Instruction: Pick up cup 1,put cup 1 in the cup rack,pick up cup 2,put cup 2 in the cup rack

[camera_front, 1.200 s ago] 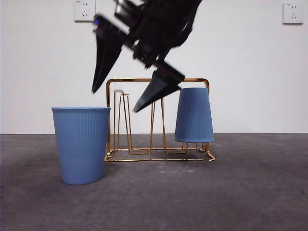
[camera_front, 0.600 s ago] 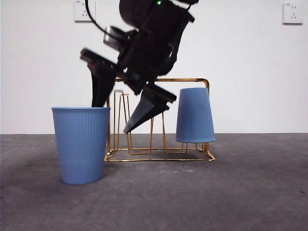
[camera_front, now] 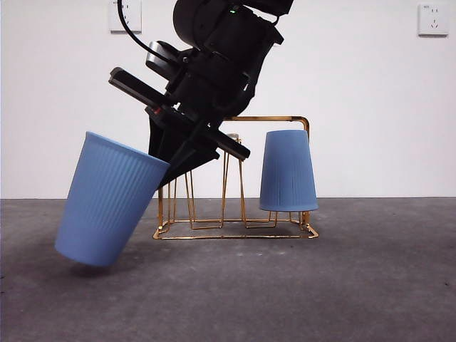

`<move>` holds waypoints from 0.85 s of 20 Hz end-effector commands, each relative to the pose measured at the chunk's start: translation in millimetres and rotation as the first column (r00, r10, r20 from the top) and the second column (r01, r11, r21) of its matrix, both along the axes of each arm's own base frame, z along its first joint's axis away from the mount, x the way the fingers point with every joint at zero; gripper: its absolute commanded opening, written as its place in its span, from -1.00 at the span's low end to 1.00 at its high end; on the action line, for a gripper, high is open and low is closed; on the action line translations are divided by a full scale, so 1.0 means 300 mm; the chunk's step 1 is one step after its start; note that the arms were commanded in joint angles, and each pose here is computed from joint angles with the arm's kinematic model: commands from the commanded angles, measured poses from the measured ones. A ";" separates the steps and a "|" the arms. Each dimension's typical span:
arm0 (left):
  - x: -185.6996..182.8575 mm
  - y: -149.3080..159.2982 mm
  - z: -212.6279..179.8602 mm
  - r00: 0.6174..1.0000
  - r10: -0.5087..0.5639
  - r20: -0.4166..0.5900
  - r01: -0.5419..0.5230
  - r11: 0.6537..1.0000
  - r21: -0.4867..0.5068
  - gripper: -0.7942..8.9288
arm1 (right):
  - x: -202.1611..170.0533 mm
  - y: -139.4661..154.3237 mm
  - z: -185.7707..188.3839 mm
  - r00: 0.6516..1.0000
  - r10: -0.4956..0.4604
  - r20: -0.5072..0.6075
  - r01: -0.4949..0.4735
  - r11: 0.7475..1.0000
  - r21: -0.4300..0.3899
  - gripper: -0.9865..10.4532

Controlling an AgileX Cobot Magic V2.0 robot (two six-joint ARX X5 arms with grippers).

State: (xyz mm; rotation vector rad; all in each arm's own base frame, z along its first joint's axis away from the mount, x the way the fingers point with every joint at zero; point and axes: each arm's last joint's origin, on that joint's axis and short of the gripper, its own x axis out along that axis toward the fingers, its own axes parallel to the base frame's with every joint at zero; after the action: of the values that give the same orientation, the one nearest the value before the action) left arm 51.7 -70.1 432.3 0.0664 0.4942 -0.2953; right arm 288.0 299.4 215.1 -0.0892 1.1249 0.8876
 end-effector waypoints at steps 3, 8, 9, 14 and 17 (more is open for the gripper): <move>0.007 -0.016 0.016 0.999 0.007 0.038 -0.005 0.997 -0.077 0.00 | -0.051 -0.053 0.098 0.996 0.055 0.066 -0.051 0.996 -0.072 -0.85; 0.011 -0.029 0.057 0.995 -0.006 0.096 0.027 0.975 -0.222 0.00 | -0.218 -0.243 0.495 0.916 -0.028 0.400 0.012 0.999 0.041 -0.85; 0.014 -0.042 0.069 0.994 -0.028 0.110 0.056 0.965 -0.256 0.00 | -0.272 -0.301 0.578 0.879 -0.058 0.474 0.019 0.996 0.086 -0.85; 0.035 -0.119 0.111 0.971 -0.174 0.161 0.223 0.903 -0.366 0.00 | -0.487 -0.522 0.798 0.738 -0.174 0.652 0.004 0.967 0.253 -0.85; 0.054 -0.177 0.123 0.949 -0.262 0.173 0.312 0.856 -0.413 0.00 | -0.572 -0.610 0.853 0.676 -0.212 0.705 -0.017 0.953 0.303 -0.85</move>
State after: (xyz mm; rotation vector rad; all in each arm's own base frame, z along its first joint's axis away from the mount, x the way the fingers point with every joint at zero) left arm 65.7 -117.5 470.2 -0.2975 0.2992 -0.6555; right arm 120.3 120.6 469.3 -0.1149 0.2502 0.7960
